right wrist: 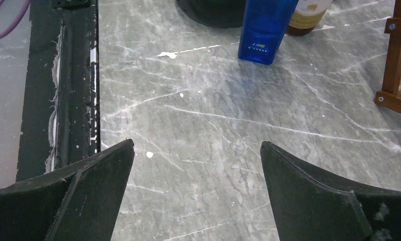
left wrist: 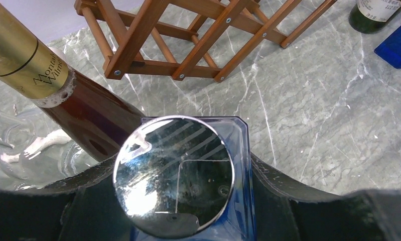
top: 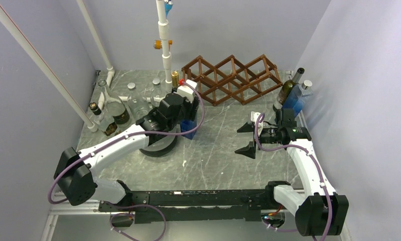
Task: Take the wine bottle off the wine rack
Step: Place the wine bottle at the center of the board.
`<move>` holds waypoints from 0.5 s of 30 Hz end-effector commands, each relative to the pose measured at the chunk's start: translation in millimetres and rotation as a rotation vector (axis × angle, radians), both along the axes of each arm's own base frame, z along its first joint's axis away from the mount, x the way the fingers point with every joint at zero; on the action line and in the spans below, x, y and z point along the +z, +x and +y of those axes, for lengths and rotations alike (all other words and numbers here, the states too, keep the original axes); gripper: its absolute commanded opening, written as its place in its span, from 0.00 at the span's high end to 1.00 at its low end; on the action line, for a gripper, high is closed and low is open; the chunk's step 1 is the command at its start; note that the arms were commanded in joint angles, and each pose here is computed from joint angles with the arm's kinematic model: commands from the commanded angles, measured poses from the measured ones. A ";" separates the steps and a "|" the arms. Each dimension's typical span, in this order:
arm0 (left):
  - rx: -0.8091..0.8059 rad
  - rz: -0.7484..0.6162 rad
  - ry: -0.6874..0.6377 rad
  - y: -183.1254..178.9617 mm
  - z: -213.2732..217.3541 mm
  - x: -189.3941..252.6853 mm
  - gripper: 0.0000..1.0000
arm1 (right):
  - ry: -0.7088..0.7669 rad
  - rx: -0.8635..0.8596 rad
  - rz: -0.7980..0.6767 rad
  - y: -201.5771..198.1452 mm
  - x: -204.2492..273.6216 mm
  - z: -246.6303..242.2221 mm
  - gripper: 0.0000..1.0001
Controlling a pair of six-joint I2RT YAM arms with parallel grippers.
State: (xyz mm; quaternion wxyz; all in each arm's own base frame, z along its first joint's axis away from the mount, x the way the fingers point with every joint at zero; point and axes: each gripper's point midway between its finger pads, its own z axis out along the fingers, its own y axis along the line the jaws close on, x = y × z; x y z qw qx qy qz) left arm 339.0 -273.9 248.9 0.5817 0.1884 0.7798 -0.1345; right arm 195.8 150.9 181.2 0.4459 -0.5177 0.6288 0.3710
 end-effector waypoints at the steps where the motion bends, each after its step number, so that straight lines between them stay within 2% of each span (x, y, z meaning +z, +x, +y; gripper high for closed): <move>1: 0.018 -0.186 -0.129 14.6 -1.9 81.7 1.00 | 0.014 0.017 -0.052 3.6 7.5 1.3 0.00; 15: 0.017 -0.179 -0.103 18.7 -1.2 82.1 1.00 | 0.014 0.018 -0.053 3.7 7.6 1.3 0.00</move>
